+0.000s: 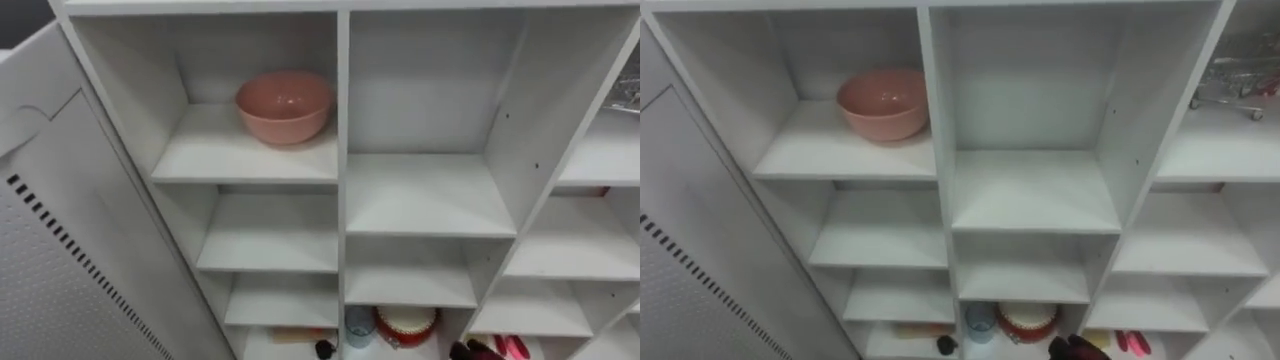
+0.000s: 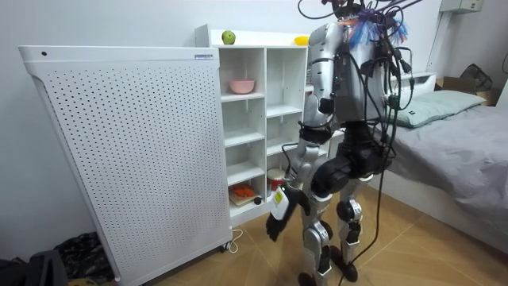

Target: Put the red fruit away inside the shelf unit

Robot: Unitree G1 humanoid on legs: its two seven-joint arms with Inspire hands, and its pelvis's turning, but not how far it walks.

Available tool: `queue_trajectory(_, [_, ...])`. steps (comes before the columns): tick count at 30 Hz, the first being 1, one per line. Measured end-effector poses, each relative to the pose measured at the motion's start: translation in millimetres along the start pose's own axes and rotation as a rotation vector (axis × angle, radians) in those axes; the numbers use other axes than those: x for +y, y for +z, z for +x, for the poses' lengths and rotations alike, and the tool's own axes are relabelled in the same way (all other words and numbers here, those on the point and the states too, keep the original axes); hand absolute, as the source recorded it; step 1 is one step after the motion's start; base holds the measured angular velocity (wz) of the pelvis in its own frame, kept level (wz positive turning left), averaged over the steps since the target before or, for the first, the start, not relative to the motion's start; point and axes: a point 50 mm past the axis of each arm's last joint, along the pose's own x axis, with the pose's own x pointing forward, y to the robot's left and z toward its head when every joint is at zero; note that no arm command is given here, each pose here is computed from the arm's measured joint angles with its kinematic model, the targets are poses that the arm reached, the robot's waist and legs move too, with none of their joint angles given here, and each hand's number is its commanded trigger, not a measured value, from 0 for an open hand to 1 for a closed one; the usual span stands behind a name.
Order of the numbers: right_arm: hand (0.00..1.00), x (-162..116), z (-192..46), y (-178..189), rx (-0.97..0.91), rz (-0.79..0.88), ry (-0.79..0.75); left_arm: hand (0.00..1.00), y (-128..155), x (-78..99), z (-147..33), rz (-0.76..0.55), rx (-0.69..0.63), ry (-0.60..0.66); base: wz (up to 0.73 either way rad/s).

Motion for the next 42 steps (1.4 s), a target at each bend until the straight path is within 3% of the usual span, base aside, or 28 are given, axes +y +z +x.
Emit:
queue_trajectory(6, [1.00,19.7,12.1,31.8,-0.043,0.275,0.061,0.00,4.8,-0.1,0.1,-0.006,0.008,-0.008,0.11])
queue_trajectory(10, [1.00,26.8,16.8,55.9,-0.088,0.339,0.088,0.00,14.3,0.0,0.3,-0.014,-0.027,-0.016,0.06])
queue_trajectory(18, [1.00,66.9,19.7,117.5,-0.207,0.472,0.216,0.00,24.5,-0.3,0.0,-0.034,-0.054,-0.013,0.10])
queue_trajectory(42, [1.00,121.1,-3.2,211.1,-0.407,0.561,0.309,0.00,9.0,5.3,-4.2,-0.043,-0.049,0.000,0.06])
